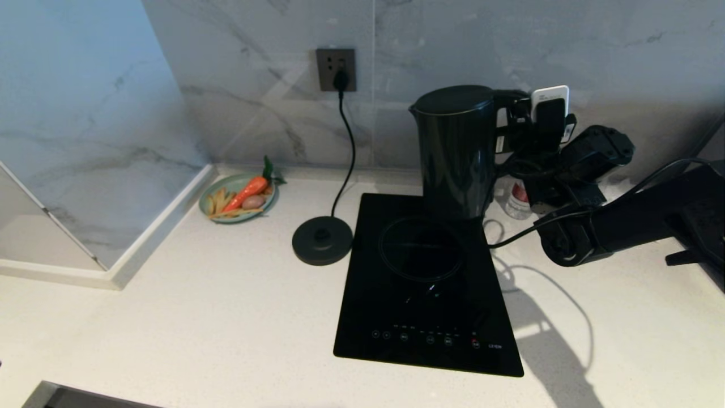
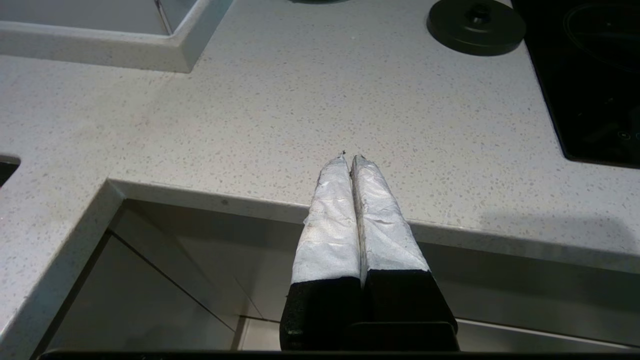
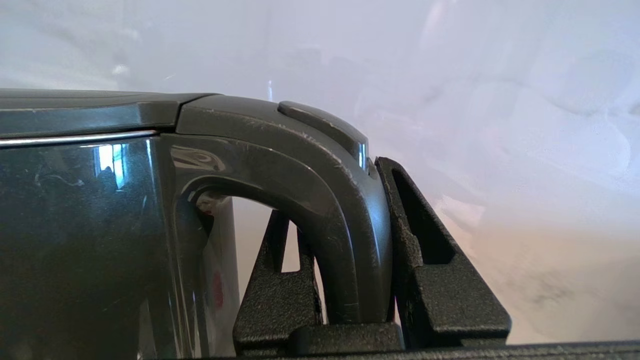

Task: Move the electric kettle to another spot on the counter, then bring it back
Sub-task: Place it on the power base

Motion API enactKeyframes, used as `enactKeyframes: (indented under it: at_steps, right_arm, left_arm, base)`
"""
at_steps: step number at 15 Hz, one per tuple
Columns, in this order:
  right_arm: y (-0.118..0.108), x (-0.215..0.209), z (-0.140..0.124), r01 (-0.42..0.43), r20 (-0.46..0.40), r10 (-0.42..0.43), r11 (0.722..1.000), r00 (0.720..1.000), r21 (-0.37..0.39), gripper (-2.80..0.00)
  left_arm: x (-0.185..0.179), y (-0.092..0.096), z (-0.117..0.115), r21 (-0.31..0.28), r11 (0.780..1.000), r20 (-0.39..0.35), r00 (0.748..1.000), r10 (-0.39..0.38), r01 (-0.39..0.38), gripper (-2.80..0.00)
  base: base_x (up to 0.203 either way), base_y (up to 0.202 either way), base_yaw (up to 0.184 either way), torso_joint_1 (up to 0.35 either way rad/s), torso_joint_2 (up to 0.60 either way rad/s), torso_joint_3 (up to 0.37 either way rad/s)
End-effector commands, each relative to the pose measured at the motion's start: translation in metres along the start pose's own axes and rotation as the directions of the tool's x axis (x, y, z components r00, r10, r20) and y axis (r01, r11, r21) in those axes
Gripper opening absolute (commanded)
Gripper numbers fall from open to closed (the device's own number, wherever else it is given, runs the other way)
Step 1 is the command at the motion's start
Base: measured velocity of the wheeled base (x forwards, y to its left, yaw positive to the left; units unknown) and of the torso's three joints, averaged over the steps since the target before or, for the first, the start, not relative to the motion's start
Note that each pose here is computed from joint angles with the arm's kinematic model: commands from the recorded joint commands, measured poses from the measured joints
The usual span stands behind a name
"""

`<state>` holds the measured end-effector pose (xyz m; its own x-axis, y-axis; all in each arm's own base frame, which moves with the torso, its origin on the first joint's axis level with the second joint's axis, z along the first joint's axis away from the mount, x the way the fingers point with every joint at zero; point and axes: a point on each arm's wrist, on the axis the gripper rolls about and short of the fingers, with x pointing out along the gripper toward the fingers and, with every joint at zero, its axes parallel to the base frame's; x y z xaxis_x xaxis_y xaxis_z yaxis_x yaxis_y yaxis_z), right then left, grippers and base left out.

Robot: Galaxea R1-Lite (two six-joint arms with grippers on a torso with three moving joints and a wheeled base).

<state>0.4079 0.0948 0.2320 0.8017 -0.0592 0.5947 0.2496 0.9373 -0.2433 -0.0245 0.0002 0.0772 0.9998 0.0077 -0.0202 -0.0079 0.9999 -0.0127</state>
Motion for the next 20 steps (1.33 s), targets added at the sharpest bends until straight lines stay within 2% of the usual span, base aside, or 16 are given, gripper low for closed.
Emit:
enactKeyframes:
  at_steps: [1,5,14,20]
  right_arm:
    - [0.015,0.006,0.008,-0.014,0.014,0.014,1.0,1.0,0.025,-2.8]
    - [0.037,0.003,0.025,-0.048,0.01,0.047,0.997,0.999,0.062,-2.8]
    - [0.052,-0.002,0.031,-0.06,-0.01,0.061,0.995,0.998,0.084,-2.8]
    - [0.058,0.006,0.037,-0.054,0.039,0.05,0.989,0.998,0.141,-2.8]
  left_arm:
    - [0.0,0.0,0.0,0.001,1.0,0.0,1.0,0.0,0.0,-2.8]
    - [0.0,0.0,0.0,0.0,1.0,0.0,1.0,0.0,0.0,-2.8]
    - [0.0,0.0,0.0,0.0,1.0,0.0,1.0,0.0,0.0,-2.8]
    - [0.0,0.0,0.0,0.0,1.0,0.0,1.0,0.0,0.0,-2.8]
  base:
    - [0.0,0.0,0.0,0.0,0.0,0.0]
    - [0.0,0.0,0.0,0.0,0.0,0.0]
    - [0.0,0.0,0.0,0.0,0.0,0.0]
    - [0.0,0.0,0.0,0.033,-0.07,-0.043]
